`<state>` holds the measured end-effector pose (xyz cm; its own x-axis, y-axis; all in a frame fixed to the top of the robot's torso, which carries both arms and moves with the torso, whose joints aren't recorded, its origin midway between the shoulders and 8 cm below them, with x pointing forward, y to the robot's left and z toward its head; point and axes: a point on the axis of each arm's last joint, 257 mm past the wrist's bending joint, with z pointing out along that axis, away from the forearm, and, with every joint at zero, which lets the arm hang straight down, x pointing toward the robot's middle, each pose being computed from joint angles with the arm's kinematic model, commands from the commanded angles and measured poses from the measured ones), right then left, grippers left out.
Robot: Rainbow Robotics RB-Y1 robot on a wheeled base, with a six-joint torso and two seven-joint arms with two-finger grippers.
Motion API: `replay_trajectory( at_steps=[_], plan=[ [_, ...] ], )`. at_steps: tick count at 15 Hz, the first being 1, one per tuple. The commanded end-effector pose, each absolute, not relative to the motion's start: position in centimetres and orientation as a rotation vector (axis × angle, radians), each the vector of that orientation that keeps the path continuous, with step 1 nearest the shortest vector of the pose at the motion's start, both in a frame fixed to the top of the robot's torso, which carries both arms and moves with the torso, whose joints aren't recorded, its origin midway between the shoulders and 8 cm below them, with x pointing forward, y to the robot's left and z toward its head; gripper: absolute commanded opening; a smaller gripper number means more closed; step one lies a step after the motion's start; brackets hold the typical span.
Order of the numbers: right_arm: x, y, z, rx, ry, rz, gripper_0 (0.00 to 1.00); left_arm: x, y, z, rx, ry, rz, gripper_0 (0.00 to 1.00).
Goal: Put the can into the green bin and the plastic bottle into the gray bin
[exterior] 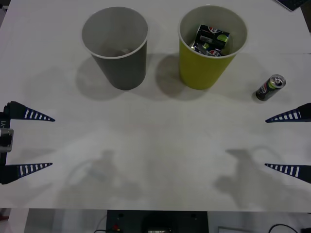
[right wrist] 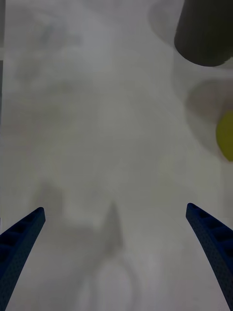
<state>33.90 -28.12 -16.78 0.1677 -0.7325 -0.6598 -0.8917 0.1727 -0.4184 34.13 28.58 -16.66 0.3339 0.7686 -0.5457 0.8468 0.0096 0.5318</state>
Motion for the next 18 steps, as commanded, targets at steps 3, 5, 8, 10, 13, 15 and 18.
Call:
replay_trajectory(
  at_steps=[3,5,8,10,13,15,18],
  plan=[
    [35.0,-28.1,-16.3,-1.445,1.619,0.166,1.0,34.1,28.6,-16.7,1.762,1.444,-0.118,1.0],
    [35.2,-28.3,-16.4,-1.36,1.646,0.143,1.0,34.1,28.6,-16.7,1.762,1.444,-0.118,1.0],
    [35.5,-28.4,-16.7,-1.226,1.686,0.15,1.0,34.1,28.6,-16.7,1.762,1.444,-0.118,1.0],
    [36.2,-28.0,-17.0,-1.092,1.709,0.149,1.0,34.1,28.6,-16.7,1.762,1.444,-0.118,1.0],
    [37.1,-28.3,-18.0,-0.908,1.758,0.139,1.0,34.1,28.6,-16.7,1.762,1.444,-0.118,1.0],
    [37.5,-28.7,-18.6,-0.799,1.791,0.135,1.0,34.1,28.6,-16.7,1.762,1.444,-0.118,1.0],
    [38.0,-29.5,-19.5,-0.682,1.817,0.097,1.0,34.1,28.6,-16.7,1.762,1.444,-0.118,1.0]
  ],
)
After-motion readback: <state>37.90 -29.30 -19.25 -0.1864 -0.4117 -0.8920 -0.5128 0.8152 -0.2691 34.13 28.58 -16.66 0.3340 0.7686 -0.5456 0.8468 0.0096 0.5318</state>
